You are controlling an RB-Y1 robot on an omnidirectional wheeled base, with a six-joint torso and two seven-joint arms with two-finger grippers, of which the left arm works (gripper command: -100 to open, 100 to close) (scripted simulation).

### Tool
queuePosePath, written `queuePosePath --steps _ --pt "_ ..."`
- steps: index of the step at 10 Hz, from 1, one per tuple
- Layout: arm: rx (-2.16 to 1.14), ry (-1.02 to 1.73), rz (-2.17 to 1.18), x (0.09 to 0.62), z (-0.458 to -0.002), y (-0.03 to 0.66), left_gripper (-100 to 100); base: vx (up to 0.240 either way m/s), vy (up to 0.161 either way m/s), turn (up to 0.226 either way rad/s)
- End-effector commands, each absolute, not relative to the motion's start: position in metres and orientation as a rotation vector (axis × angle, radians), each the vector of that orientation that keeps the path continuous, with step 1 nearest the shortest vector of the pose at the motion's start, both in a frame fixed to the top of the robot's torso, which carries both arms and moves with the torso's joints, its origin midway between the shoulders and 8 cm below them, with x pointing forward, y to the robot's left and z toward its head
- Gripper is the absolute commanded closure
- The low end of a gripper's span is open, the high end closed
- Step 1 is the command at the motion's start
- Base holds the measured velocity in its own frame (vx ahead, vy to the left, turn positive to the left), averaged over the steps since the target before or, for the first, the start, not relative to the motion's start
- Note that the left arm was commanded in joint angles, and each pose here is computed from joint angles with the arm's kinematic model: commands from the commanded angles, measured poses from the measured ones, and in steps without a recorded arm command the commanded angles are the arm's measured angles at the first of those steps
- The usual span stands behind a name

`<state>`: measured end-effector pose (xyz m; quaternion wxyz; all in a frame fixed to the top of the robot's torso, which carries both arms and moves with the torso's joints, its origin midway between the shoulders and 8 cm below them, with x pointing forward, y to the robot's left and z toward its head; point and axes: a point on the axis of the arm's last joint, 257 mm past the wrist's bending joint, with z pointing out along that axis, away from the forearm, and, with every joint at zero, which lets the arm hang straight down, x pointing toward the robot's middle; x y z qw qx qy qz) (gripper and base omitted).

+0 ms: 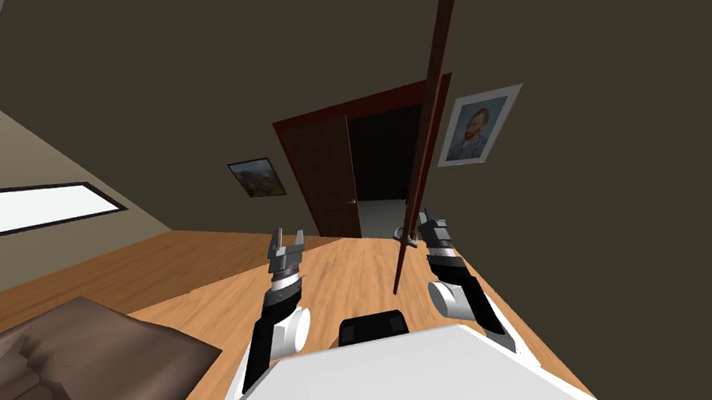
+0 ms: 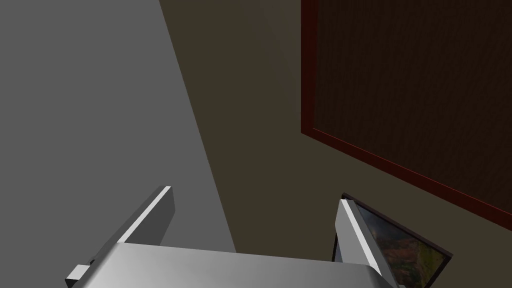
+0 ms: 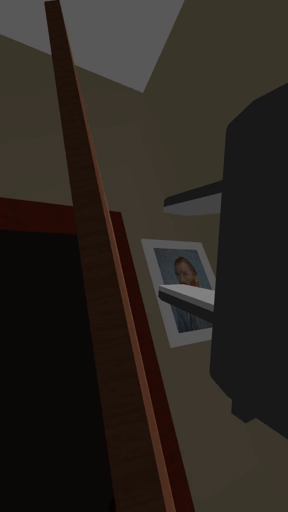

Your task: Pull the door open

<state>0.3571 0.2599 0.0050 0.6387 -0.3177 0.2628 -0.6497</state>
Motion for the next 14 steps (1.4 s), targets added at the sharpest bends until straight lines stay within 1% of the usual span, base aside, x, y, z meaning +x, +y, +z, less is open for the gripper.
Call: queuePosePath --steps 1,14 --pt "-0.734 0.613 -1.479 0.363 -0.004 0.26 -100 0.064 0.033 -0.031" --pt "-0.83 0.734 -1.432 0.414 -0.091 0.259 -100 0.088 0.036 -0.04"
